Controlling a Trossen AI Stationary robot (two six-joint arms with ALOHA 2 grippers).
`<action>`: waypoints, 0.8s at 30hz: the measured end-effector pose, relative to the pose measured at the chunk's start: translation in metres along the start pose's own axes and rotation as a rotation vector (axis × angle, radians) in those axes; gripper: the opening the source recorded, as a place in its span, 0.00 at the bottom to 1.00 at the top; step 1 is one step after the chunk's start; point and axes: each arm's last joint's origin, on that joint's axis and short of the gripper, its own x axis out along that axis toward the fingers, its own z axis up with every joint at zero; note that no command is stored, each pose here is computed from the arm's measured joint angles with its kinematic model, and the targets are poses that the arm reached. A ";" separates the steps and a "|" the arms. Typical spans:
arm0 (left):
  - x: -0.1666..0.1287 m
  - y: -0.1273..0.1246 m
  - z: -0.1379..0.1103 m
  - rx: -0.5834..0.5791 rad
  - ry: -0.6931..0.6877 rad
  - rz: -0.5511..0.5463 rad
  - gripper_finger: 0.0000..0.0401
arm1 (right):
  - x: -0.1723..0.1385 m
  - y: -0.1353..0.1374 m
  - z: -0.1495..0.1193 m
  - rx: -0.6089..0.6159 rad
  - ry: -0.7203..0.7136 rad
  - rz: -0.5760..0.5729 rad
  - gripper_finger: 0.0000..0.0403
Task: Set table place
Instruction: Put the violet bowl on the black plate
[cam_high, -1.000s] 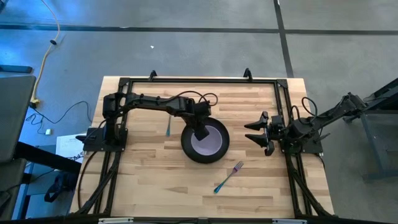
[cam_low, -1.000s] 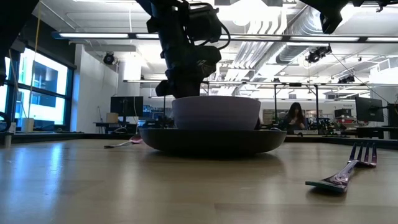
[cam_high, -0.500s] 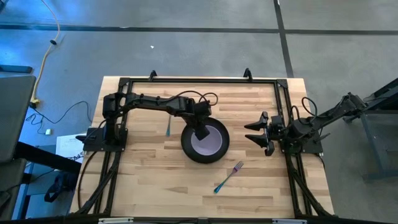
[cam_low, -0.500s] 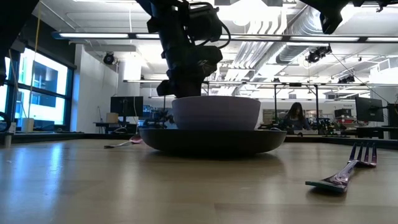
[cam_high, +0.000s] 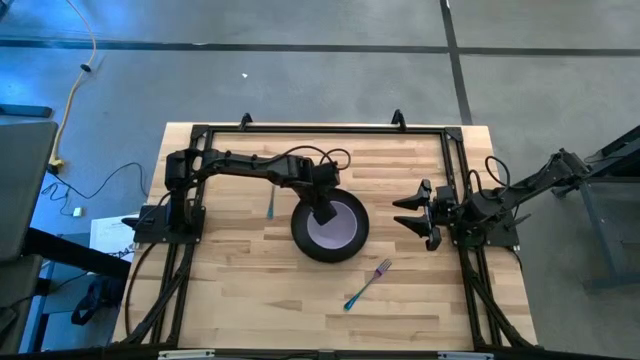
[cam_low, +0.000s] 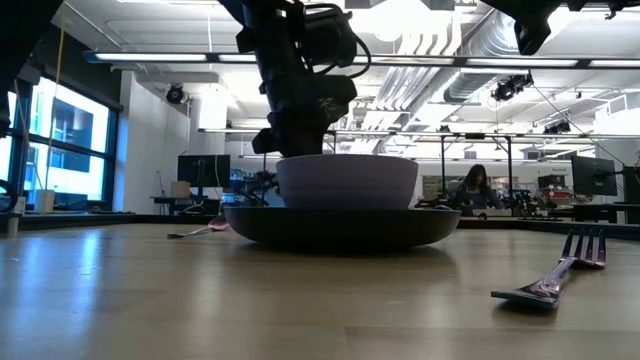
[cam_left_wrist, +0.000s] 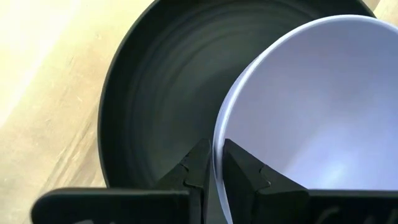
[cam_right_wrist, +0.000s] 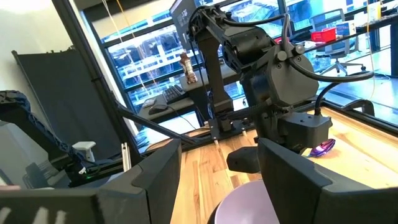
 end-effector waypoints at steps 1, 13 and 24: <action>0.000 0.000 0.000 0.002 0.000 0.001 0.07 | 0.000 0.000 0.000 0.000 0.000 0.000 0.51; 0.000 0.001 -0.002 0.016 0.011 0.024 0.07 | 0.000 0.000 0.000 0.007 0.002 -0.001 0.51; 0.000 0.001 -0.002 0.016 0.014 0.021 0.07 | 0.000 0.000 0.000 0.006 0.003 0.000 0.51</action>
